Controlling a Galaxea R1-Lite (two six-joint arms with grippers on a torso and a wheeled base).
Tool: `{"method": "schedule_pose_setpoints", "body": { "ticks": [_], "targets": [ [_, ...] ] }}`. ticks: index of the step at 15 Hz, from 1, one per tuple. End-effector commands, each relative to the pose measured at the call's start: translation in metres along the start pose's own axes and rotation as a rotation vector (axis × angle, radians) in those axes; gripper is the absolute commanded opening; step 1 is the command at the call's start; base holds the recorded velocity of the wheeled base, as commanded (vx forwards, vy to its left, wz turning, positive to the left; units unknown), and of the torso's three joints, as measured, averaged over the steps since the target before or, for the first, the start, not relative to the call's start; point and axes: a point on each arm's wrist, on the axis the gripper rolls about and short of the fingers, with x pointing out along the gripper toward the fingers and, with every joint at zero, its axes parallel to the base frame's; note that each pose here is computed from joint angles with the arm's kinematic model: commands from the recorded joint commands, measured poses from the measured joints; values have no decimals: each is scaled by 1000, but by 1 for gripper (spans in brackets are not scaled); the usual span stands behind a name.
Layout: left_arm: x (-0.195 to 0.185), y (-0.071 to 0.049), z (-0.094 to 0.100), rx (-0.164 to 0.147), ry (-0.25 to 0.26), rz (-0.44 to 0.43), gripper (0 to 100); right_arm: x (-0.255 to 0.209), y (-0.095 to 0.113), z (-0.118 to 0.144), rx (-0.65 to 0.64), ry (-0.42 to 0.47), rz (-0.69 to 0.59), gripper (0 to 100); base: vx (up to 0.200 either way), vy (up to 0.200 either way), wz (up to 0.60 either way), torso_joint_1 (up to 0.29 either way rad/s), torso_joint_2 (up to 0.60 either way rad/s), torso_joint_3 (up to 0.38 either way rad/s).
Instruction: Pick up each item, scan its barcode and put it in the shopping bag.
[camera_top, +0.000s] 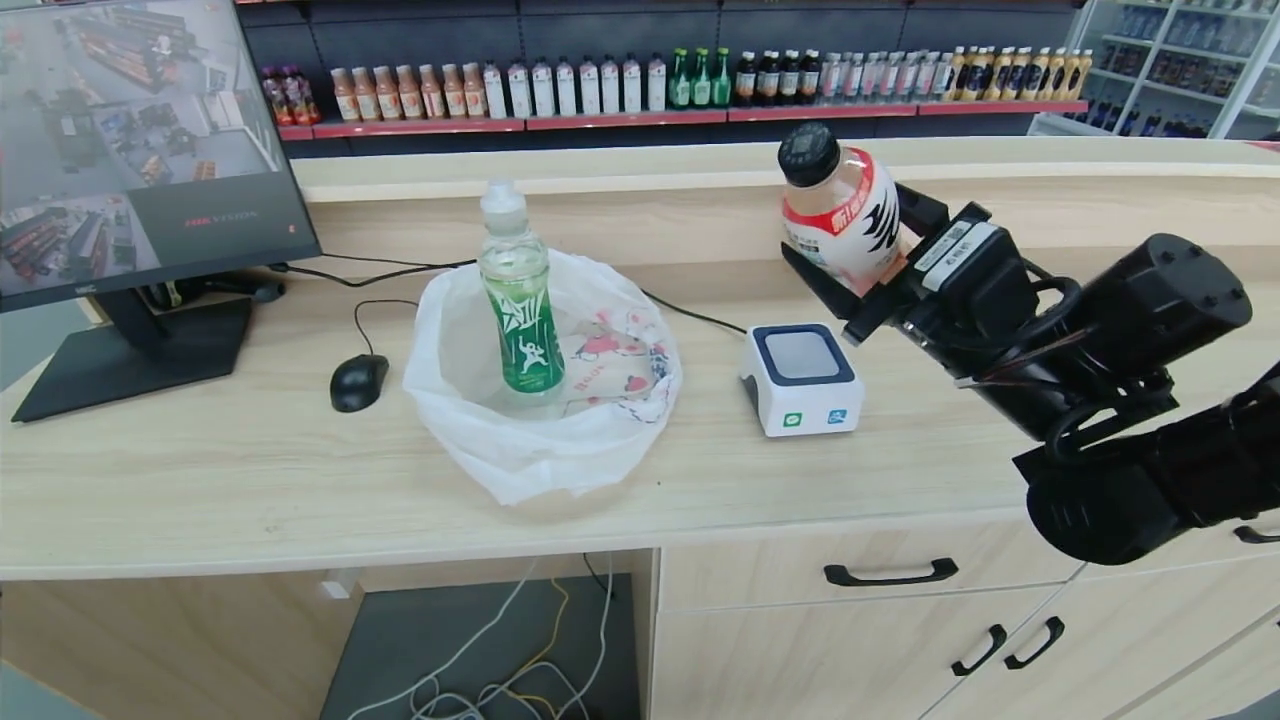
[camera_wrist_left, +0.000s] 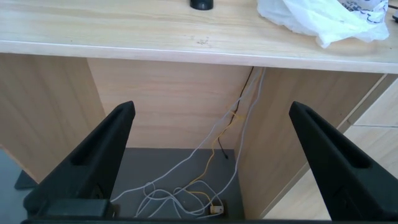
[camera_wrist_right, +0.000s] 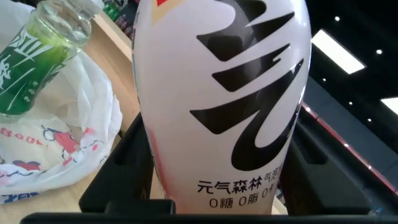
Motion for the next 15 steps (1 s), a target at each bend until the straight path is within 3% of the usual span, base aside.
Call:
{"method": "schedule_pose_setpoints", "body": {
  "ticks": [1,3,9,15],
  "targets": [
    [0,0,0,0,0,1,100,2,11,-18,-4,-3,49,0,0,0,0,0,0,0],
    [0,0,0,0,0,1,100,6,17,-25,-51,-52,101,0,0,0,0,0,0,0],
    [0,0,0,0,0,1,100,9,46,-56,-79,-64,186,0,0,0,0,0,0,0],
    [0,0,0,1,0,1,100,12,42,-60,-108,-102,198,0,0,0,0,0,0,0]
  ]
}}
